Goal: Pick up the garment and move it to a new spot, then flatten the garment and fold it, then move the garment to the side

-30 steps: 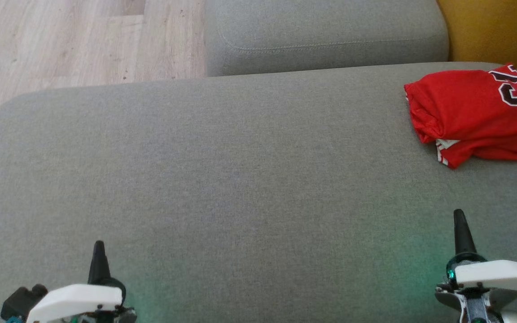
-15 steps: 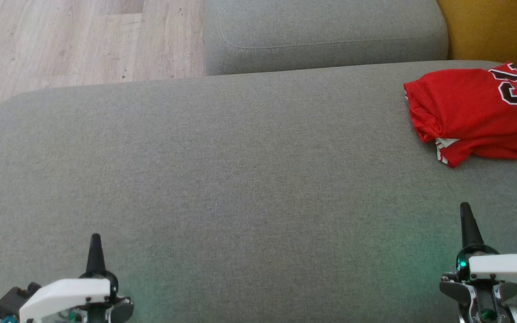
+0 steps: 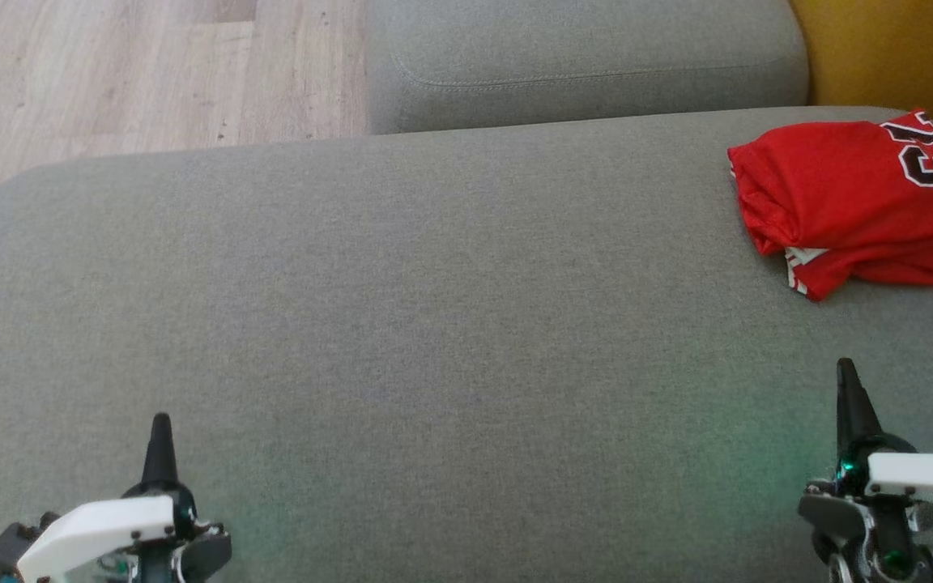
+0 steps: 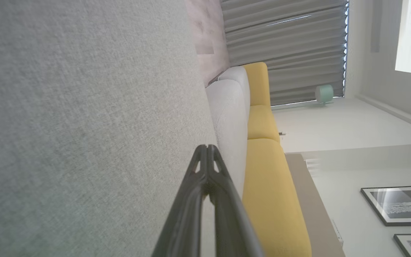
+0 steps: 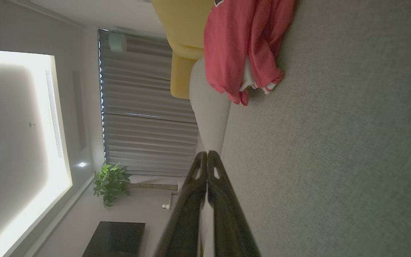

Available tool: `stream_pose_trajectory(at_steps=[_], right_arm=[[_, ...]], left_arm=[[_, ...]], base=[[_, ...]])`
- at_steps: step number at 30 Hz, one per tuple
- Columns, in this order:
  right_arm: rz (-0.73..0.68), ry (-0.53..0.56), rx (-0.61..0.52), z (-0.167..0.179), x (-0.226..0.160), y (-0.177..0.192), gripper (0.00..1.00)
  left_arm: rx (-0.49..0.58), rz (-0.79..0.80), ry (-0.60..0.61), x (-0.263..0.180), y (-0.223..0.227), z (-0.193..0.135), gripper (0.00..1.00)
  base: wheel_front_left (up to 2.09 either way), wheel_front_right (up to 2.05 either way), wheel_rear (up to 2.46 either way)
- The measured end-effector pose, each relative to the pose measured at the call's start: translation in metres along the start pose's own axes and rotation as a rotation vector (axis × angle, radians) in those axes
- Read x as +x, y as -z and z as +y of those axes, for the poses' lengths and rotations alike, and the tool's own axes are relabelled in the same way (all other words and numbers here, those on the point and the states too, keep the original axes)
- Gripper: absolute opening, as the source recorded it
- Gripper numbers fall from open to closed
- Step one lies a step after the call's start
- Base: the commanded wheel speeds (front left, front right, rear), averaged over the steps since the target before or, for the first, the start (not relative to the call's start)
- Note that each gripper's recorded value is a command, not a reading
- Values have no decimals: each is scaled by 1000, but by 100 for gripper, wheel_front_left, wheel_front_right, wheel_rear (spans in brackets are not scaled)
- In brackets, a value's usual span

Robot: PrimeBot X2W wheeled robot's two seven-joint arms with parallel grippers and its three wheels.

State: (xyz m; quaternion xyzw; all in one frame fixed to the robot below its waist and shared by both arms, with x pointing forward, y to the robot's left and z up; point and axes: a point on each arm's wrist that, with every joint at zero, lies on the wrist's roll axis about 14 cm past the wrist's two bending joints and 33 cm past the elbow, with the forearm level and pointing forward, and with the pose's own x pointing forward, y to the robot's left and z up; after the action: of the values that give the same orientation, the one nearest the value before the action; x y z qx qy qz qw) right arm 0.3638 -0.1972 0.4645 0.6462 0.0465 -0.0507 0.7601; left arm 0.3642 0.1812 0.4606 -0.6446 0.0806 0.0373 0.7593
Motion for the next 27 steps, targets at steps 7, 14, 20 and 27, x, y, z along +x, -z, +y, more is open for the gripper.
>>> stream_pose_trajectory(at_steps=[7, 14, 20, 27], right_arm=[[-13, -22, 79, 7, 5, -5, 0], [-14, -39, 158, 12, 8, -7, 0], [-12, -41, 179, 12, 8, -8, 0], [-13, -41, 179, 12, 8, -8, 0]], left_arm=[[-73, -13, 36, 4, -5, -9, 0], [-146, -26, 55, 5, -10, -11, 0], [-163, -24, 78, 7, -10, -17, 0], [-164, -24, 78, 7, -10, -17, 0]], base=[[0, 0, 0], [0, 0, 0], [0, 0, 0], [0, 0, 0]])
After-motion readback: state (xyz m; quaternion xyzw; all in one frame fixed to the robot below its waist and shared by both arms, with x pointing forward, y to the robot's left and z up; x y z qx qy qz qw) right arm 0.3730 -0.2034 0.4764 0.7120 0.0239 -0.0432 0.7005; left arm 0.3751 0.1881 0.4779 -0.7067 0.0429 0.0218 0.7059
